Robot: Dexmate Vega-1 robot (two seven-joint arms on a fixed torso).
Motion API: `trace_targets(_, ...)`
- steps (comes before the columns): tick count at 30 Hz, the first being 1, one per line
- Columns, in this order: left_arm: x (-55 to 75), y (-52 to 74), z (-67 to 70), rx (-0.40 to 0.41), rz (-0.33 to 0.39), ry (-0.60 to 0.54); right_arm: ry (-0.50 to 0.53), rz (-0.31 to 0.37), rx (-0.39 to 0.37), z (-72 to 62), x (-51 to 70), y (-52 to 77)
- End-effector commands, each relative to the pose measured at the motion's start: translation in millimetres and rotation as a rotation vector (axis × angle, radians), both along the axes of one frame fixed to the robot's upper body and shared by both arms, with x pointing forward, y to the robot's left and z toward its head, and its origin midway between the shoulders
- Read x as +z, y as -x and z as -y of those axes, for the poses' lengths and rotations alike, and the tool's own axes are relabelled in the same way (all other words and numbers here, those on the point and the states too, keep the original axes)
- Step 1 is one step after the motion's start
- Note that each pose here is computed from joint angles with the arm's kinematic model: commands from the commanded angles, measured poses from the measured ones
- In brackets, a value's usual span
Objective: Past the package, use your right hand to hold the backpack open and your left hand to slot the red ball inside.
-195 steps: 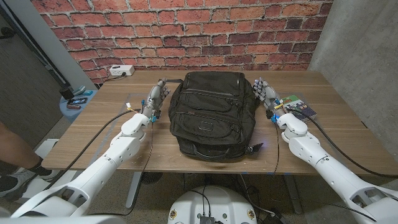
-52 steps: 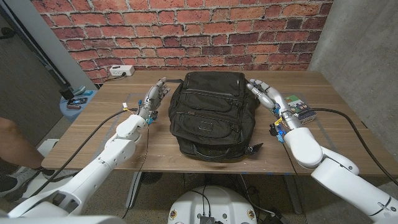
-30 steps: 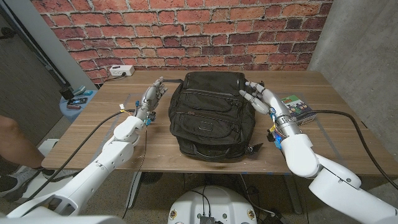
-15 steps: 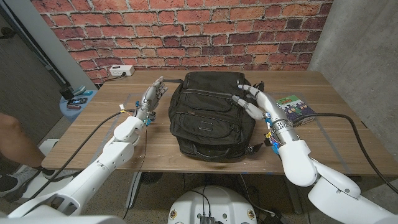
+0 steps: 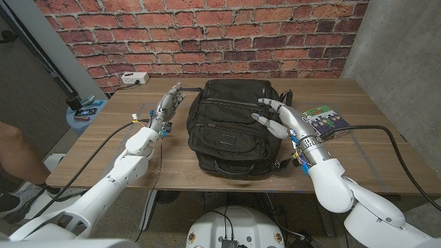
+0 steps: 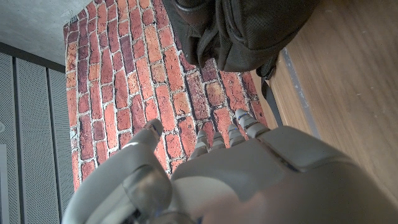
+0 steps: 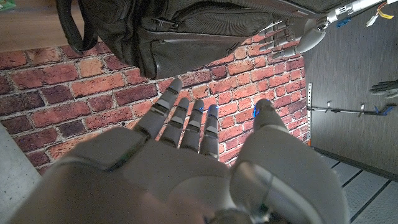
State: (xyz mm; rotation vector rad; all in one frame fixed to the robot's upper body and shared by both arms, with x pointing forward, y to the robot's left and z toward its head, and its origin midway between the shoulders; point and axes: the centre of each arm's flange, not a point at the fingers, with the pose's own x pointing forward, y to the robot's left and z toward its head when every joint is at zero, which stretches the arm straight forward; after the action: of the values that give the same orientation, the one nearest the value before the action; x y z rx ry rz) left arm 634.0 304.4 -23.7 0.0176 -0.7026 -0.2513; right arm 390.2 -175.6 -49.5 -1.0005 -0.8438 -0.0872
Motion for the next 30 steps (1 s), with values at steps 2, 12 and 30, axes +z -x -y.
trace_targets(2,6.5,-5.3,2.8,-0.018,0.019,-0.017,0.063,0.004,-0.035,-8.7,-9.5,18.1)
trace_targets(12,4.8,-3.2,2.2,-0.016,0.023,-0.018,0.120,-0.013,-0.062,-9.0,-17.2,31.3)
trace_targets(30,-1.8,0.4,3.9,-0.013,0.018,-0.003,0.262,0.004,-0.121,-19.1,-25.3,46.5)
